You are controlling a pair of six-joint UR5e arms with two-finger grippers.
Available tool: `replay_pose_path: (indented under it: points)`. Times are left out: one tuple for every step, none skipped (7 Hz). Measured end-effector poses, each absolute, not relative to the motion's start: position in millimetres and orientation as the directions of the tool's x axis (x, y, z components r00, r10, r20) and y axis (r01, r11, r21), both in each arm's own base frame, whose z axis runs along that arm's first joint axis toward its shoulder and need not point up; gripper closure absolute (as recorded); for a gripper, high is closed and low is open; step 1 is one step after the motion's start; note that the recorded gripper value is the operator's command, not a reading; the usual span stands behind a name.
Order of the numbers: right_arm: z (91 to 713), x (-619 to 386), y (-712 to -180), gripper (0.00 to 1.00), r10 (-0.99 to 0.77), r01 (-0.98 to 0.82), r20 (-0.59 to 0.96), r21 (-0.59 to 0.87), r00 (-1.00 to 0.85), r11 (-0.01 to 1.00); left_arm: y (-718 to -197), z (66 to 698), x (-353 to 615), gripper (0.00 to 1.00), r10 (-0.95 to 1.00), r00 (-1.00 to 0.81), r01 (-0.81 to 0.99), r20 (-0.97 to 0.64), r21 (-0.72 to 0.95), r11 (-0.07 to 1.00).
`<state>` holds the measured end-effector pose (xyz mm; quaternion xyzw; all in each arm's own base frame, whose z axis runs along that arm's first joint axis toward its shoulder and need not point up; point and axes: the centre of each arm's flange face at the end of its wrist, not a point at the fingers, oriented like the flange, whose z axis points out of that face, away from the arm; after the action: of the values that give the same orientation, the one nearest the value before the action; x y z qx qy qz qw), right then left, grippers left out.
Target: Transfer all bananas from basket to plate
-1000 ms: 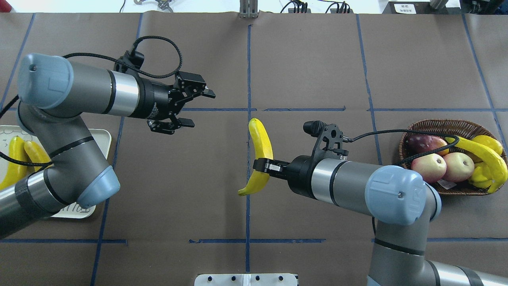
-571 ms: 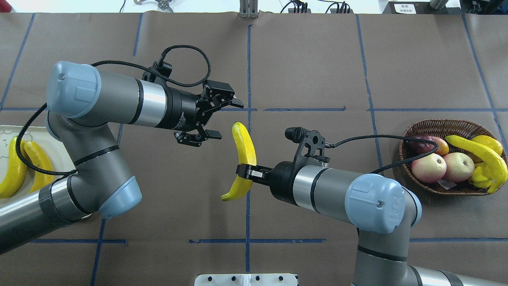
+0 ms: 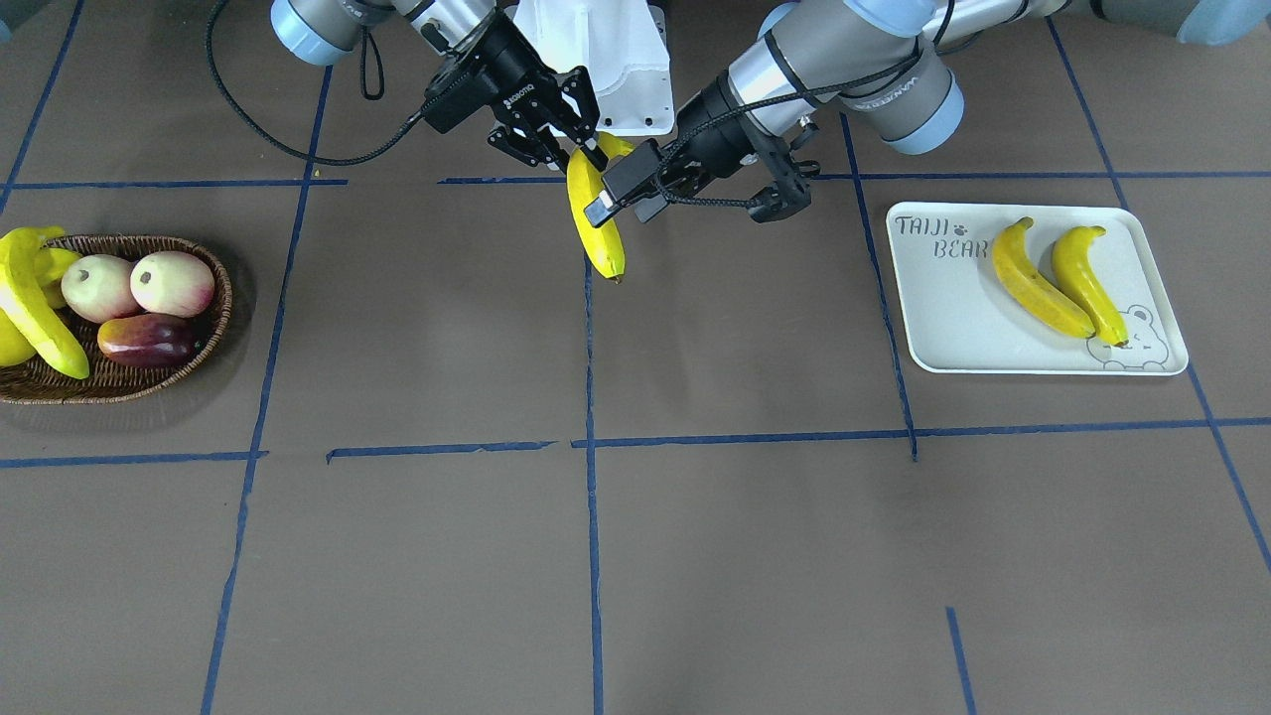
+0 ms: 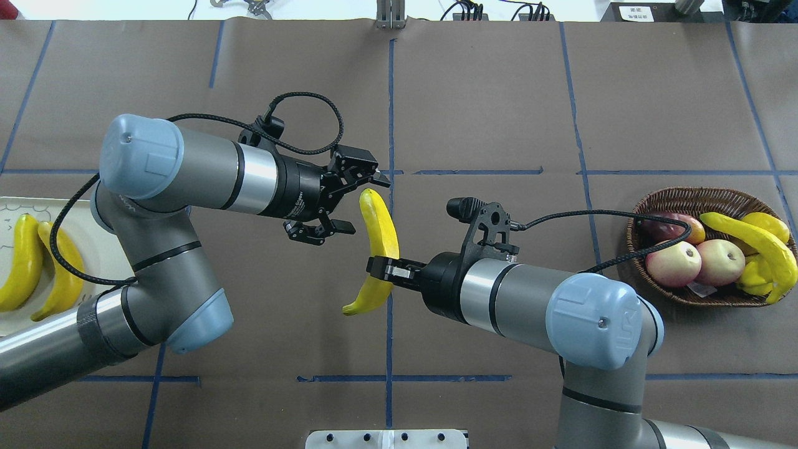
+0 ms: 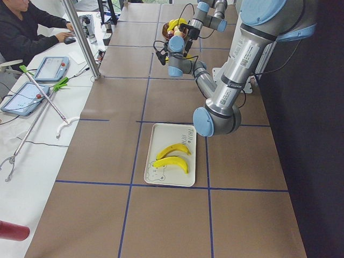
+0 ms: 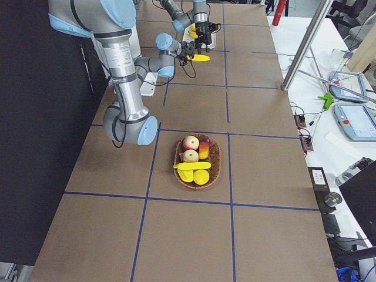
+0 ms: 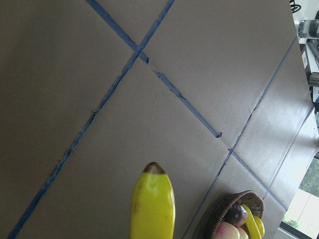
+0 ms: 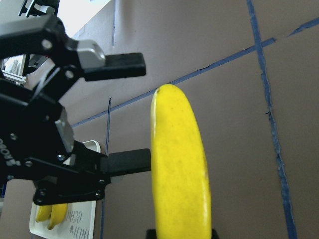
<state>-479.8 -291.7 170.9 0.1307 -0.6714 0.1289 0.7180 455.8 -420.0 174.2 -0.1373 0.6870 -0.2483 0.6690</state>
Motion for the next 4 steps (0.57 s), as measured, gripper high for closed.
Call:
replay_pose_path:
  points:
    - [169.0, -478.2, -291.1, 0.98, 0.006, -0.361, 0.998, 0.014, 0.054, 0.933, -416.4, 175.7, 461.6, 0.01, -0.523, -0.06, 0.137, -0.85, -0.526, 0.839]
    - [168.3, -477.8, -290.5, 0.98, 0.004, -0.36, 0.999, 0.014, 0.049, 0.933, -412.7, 176.0, 466.4, 0.39, -0.524, -0.055, 0.132, -0.85, -0.526, 0.84]
    - [168.3, -477.9, -290.3, 0.98, 0.003, -0.359, 0.999, 0.014, 0.048, 0.933, -410.2, 173.8, 469.1, 0.77, -0.522, -0.059, 0.132, -0.851, -0.525, 0.841]
    - [169.0, -478.6, -289.6, 0.98, 0.003, -0.358, 0.999, 0.015, 0.049, 0.934, -409.4, 170.8, 468.6, 0.94, -0.519, -0.067, 0.135, -0.852, -0.524, 0.841]
